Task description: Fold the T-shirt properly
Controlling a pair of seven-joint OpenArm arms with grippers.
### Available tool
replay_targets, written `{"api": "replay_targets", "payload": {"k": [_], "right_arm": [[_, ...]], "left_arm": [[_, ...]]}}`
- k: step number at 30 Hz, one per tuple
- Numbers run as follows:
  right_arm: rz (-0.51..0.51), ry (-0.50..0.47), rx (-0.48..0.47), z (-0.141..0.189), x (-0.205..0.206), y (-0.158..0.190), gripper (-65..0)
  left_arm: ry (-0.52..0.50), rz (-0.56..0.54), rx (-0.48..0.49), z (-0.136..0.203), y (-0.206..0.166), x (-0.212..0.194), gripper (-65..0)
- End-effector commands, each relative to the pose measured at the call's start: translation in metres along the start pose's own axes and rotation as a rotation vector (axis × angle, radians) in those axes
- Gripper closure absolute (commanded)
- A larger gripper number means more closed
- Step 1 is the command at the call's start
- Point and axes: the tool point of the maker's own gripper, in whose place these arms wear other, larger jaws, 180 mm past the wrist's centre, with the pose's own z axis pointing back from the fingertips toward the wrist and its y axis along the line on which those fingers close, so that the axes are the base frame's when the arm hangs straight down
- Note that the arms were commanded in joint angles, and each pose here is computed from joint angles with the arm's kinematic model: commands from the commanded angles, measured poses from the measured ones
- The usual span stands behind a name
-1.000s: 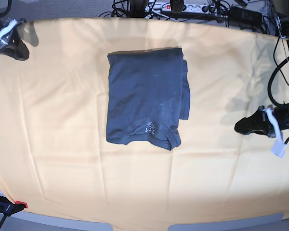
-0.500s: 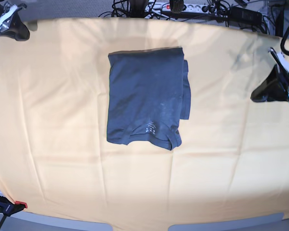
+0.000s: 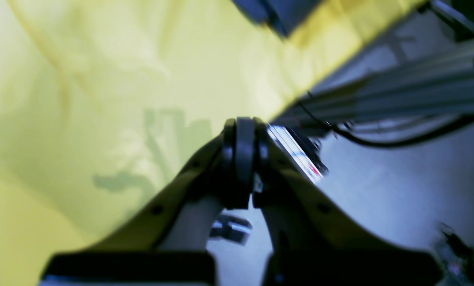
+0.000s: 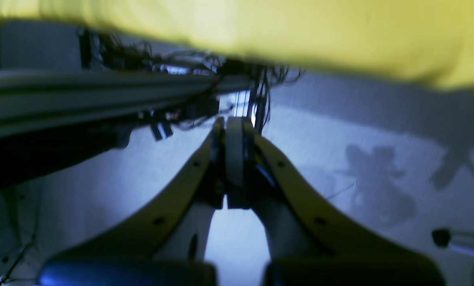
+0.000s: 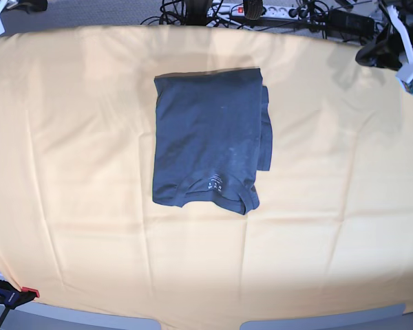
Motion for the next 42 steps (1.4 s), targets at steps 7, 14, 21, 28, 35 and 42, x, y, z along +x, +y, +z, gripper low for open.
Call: {"api": "replay_targets", "payload": {"k": [7,14,21,28,35,42], "right_arm": [[-0.043,0.135,0.012,0.019,-0.039,0.010,0.0],[-0.078,0.216,0.017,0.029,-0.062,0.015,0.0],[-0.121,0.289,0.143,0.006,-0.086,0.040,0.0],[-0.092,0.330,0.154,-0.069,-0.123,0.045,0.0],[-0.086,0.382,0.196,-0.171,-0.147,0.046,0.0],[-0.086,0.401,0.159,-0.248,-0.164,0.025,0.0]], "left_arm": [[0.135,0.156,-0.107,0.003,-0.039,-0.048,0.0],[0.230,0.279,-0.209,0.011,-0.082,-0.090,0.0],[0.363,0.463,-0.362,-0.014,-0.119,-0.153,0.0],[0.360,0.568,-0.410,-0.084,-0.130,-0.197,0.0],[0.286,0.679,-0.321,-0.182,-0.107,-0.224,0.0],[0.181,0.735,-0.128,-0.270,-0.058,-0.240,0.0]]}}
